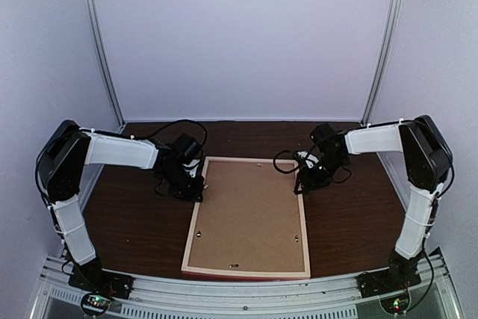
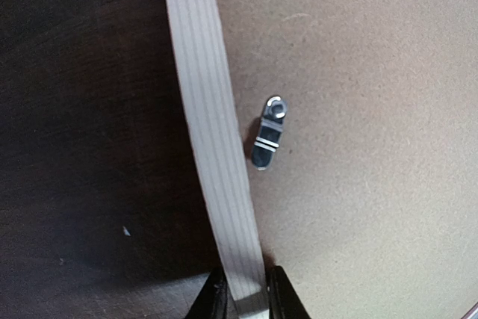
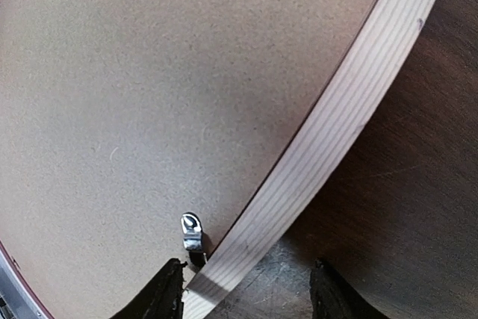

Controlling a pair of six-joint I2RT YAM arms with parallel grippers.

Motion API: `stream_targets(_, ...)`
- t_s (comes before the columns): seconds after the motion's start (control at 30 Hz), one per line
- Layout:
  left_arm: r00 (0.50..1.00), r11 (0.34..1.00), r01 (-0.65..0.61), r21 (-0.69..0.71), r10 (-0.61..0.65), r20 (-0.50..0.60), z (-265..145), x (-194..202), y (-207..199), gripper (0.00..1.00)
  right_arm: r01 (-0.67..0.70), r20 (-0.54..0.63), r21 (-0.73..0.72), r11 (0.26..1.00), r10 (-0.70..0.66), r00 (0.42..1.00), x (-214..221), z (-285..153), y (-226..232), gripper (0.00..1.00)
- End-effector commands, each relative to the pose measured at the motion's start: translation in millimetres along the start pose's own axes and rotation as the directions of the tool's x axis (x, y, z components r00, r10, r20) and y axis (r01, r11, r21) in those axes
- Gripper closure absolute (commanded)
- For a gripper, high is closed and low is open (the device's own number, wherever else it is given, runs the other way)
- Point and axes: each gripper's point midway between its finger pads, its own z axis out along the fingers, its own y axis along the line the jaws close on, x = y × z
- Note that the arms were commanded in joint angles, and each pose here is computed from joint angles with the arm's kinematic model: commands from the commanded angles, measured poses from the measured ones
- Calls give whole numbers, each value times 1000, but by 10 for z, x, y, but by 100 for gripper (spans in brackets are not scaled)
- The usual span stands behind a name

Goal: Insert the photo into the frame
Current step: Press the fastener onto the backboard.

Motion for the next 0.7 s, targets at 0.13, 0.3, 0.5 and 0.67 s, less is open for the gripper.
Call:
stream_targets(0.13, 998, 998, -43, 39, 45, -33, 81, 71, -80, 81, 17, -15, 87, 996, -15, 1000, -17, 87, 16, 46)
stream_targets(0.3, 998, 998, -44, 37, 46, -36, 91, 76, -74, 81, 25, -17, 100, 995, -23, 1000, -25, 98, 1, 53)
stream_targets(0.5, 998, 998, -44, 40, 45, -40, 111, 84, -77, 81, 4, -10, 108, 994, -3, 1000, -63, 133, -30, 57)
stream_targets(0.67, 998, 998, -45, 39, 47, -43, 117, 92, -72, 81, -22, -4, 114, 993, 23, 1000, -118, 170, -66, 59)
